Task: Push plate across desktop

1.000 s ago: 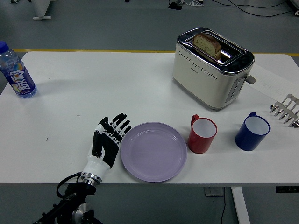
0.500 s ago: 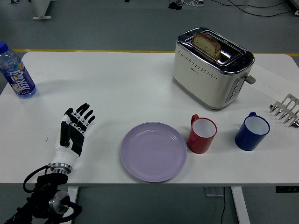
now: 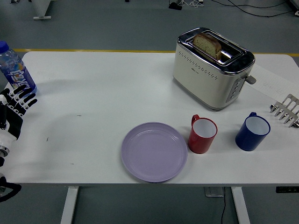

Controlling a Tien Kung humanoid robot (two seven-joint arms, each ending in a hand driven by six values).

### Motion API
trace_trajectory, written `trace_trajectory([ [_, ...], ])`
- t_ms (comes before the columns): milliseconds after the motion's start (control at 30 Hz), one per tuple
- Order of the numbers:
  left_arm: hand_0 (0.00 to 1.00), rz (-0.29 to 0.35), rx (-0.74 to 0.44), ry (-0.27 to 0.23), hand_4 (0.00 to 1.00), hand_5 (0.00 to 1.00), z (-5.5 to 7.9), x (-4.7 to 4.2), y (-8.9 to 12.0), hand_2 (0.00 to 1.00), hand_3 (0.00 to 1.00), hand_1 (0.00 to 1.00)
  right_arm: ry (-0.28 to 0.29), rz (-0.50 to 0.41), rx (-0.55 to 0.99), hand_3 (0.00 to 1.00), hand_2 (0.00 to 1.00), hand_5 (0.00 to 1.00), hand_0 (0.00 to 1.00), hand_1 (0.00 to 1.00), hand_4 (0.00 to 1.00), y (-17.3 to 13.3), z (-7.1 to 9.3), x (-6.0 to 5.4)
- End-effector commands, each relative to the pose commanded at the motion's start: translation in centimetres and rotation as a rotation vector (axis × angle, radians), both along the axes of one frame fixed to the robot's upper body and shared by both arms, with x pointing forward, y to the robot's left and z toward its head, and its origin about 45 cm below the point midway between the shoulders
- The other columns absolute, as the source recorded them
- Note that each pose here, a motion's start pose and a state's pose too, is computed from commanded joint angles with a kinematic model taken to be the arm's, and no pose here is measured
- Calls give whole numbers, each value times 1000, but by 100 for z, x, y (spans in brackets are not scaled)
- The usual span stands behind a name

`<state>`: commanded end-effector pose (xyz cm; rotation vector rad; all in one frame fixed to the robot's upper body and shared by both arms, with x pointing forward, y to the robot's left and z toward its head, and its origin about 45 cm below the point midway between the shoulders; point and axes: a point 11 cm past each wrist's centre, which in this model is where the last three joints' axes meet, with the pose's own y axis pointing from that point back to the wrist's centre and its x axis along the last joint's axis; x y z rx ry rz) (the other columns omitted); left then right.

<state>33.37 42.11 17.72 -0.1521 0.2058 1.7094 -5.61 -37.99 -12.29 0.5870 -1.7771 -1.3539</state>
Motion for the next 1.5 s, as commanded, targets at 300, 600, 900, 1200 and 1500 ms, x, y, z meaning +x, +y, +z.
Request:
trace_trajectory([
  [300,698,-49,-2,78,499,998,11,-48,202,720,659,748,-3,-5,2,592,674,392,570,557,354,13,-4,9],
  [600,697,-45,-21,56,515,998,61,-43,214,721,659,747,-2,-4,3,591,673,393,570,557,354,14,-5,17],
  [900,687,-36,-35,44,520,998,72,-41,216,718,658,743,1,5,4,591,675,392,570,557,353,11,-5,35],
  [1200,677,-8,-40,30,541,998,98,-52,263,715,657,740,-7,9,1,591,676,393,570,558,353,-6,-5,86],
  [1500,676,-5,-42,30,543,998,97,-45,253,713,656,738,-1,5,-2,592,677,393,569,557,353,-15,0,63],
])
